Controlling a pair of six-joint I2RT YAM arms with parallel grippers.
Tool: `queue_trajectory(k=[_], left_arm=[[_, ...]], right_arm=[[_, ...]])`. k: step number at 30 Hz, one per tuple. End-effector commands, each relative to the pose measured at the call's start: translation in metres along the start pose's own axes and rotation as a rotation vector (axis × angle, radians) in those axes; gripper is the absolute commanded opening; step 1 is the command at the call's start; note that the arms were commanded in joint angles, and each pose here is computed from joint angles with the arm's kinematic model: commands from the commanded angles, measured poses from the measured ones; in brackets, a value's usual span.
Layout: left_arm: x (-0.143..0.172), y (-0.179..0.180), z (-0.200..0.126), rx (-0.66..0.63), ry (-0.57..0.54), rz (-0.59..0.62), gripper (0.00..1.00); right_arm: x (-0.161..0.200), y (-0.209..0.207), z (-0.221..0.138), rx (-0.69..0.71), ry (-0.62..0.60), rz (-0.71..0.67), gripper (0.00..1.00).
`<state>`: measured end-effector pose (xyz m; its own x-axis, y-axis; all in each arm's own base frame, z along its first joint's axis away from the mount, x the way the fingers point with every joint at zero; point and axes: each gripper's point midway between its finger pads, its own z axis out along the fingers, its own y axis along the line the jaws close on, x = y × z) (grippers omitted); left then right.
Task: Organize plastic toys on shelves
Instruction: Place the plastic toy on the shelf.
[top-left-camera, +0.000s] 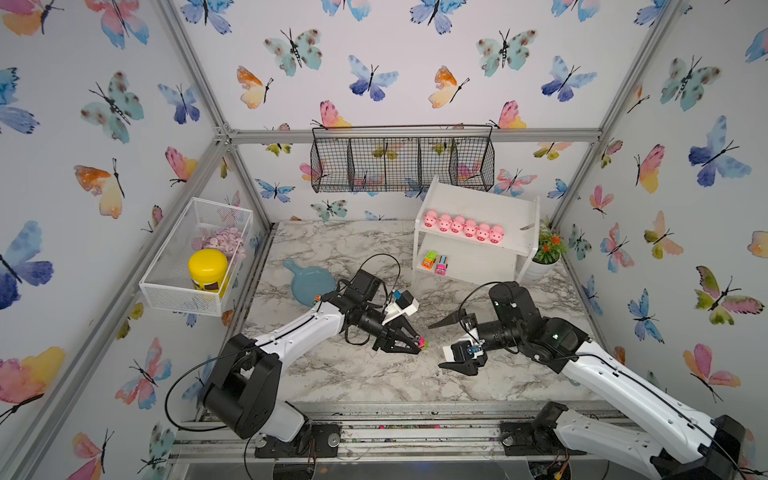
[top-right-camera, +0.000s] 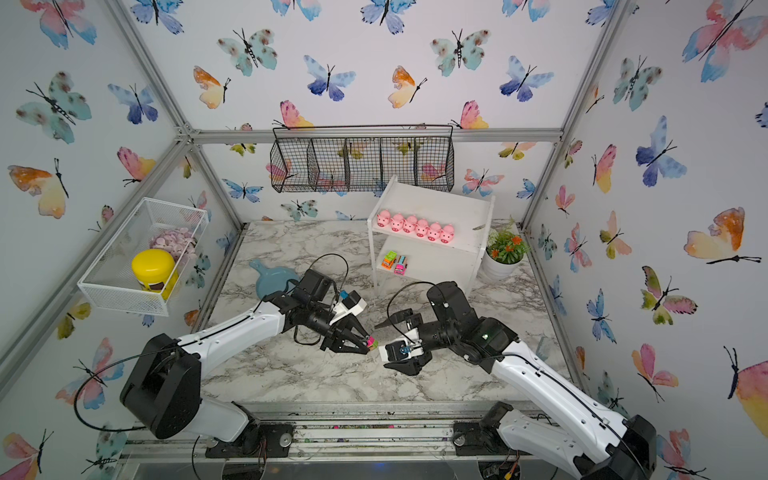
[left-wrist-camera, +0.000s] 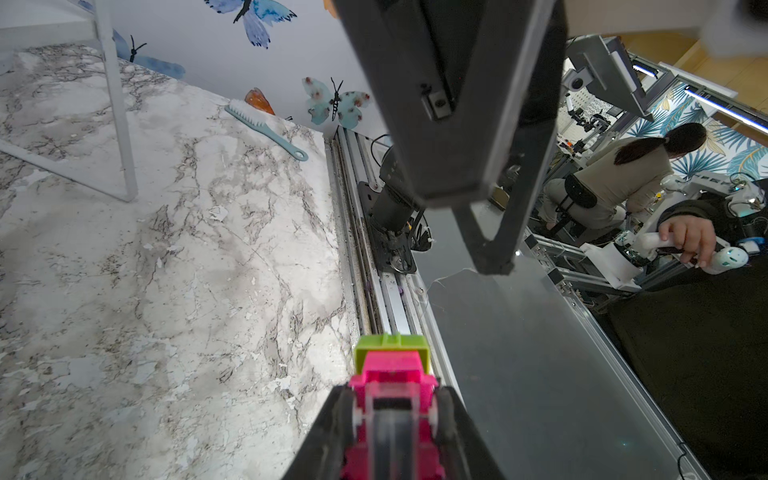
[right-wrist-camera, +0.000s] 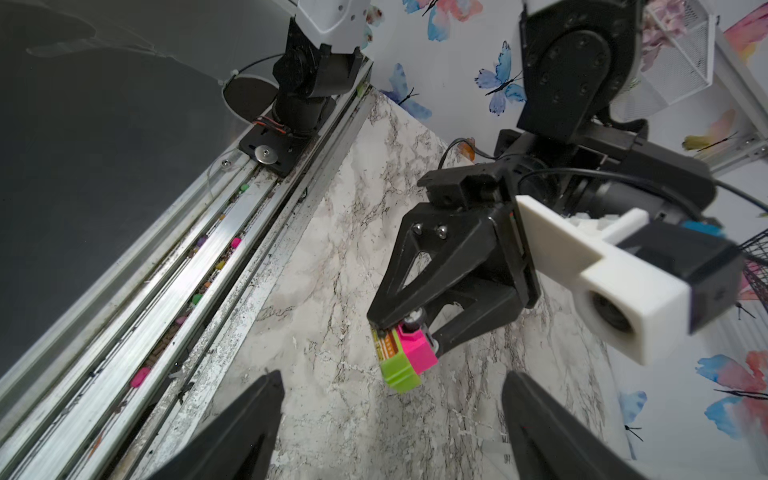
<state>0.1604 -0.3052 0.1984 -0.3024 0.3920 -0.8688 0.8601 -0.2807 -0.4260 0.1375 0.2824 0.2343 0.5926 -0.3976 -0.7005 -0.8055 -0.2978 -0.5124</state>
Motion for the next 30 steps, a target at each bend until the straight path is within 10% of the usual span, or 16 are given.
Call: queue_trajectory(k=[1, 30], left_arm=[[-0.005, -0.008, 0.001, 0.043, -0.009, 0.001, 0.25], [-0.012, -0.011, 0.002, 0.108, -0.030, -0.018, 0.35]], right_arm=[[0.011, -0.011, 0.008, 0.018, 0.067, -0.100, 0.89], [0.023, -0.020, 0.047, 0.008, 0.118, -0.149, 0.39]])
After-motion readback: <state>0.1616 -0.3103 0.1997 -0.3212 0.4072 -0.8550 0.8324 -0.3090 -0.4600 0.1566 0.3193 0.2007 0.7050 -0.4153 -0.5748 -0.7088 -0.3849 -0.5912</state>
